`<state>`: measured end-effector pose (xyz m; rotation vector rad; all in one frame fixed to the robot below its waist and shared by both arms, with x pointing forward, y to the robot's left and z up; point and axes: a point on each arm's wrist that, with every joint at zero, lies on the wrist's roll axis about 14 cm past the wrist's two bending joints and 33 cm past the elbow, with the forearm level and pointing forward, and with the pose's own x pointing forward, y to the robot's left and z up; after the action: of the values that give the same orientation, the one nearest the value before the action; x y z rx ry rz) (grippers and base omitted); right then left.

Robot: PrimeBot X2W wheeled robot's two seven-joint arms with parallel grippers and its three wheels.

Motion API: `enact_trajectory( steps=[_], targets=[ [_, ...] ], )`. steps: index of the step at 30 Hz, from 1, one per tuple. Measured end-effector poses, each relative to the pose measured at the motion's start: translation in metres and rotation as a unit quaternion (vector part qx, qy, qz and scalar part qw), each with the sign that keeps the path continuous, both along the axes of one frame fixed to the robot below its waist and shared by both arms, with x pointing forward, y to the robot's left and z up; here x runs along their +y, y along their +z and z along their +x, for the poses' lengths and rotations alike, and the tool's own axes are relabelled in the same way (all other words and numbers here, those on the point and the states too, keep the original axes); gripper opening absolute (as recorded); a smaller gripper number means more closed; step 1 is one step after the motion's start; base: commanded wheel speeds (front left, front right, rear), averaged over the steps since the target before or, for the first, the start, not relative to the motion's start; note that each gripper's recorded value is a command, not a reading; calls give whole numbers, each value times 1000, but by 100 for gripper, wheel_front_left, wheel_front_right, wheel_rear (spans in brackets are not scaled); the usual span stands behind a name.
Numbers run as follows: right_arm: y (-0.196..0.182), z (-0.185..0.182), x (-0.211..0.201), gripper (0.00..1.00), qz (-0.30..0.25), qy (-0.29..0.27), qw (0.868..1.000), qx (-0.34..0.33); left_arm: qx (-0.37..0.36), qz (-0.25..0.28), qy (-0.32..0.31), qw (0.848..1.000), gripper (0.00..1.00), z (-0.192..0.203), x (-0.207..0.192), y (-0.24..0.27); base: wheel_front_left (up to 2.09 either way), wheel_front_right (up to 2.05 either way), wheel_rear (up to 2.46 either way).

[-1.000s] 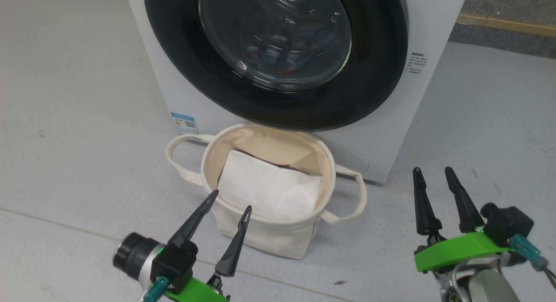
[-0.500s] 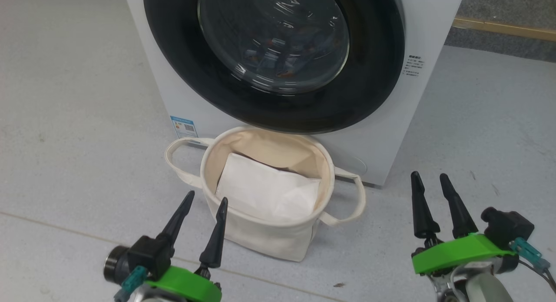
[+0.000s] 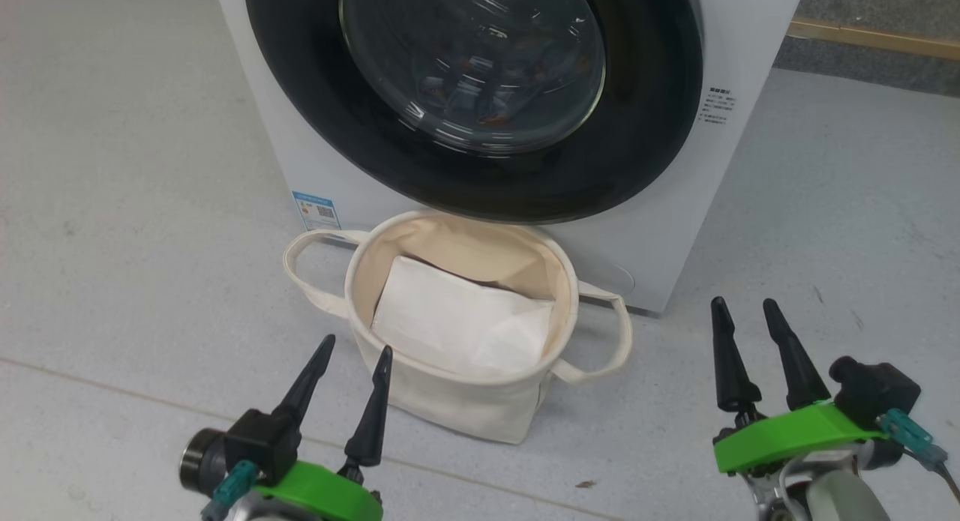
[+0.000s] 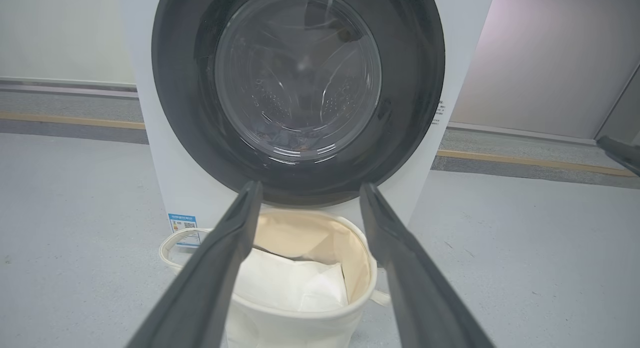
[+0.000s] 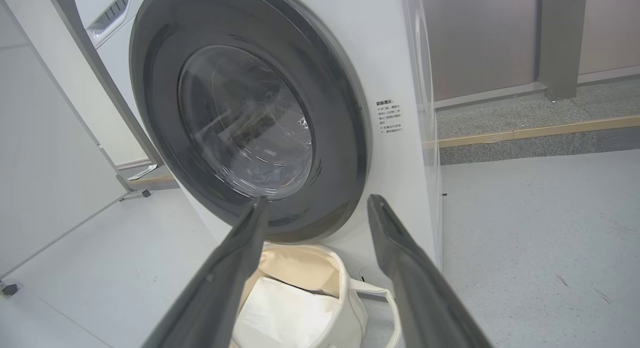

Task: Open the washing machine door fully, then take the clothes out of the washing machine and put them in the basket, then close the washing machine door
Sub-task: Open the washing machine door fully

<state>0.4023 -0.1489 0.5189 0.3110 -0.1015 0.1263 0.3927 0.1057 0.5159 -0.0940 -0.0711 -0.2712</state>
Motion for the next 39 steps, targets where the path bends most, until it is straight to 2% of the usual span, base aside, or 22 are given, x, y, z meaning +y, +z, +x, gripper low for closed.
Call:
enact_trajectory(
  steps=[8,9,10,21,24,27,30,31,33,39],
  targets=[
    [-1,3,-7,99,10,-11,1000,2,7,0,-1,1000,100,1,-1,-5,0,0,0],
    [-2,3,-8,20,10,-12,1000,2,7,0,-1,1000,100,1,-1,-5,0,0,0],
    [-2,4,-8,0,10,-13,1000,2,9,0,-1,1000,100,1,-1,-6,0,0,0],
    [3,14,-10,0,21,-16,1000,-6,23,4,-5,1000,100,6,1,-17,0,0,0],
    [-1,17,-13,0,50,-21,999,-1,24,6,-8,1000,100,9,2,-19,0,0,0],
    [-2,24,-18,0,119,-33,992,5,22,7,-8,1000,100,15,2,-18,0,0,0],
    [-11,33,-26,0,224,-51,973,20,24,12,-8,1000,100,20,4,-21,0,0,0],
    [-15,37,-27,0,260,-56,964,26,25,12,-8,1000,100,23,5,-22,0,0,0],
    [-23,46,-32,0,341,-71,937,38,28,13,-12,999,100,27,5,-25,0,0,0],
    [-32,90,-36,0,445,-90,890,46,36,16,-22,999,100,47,4,-37,0,0,0]
  ],
)
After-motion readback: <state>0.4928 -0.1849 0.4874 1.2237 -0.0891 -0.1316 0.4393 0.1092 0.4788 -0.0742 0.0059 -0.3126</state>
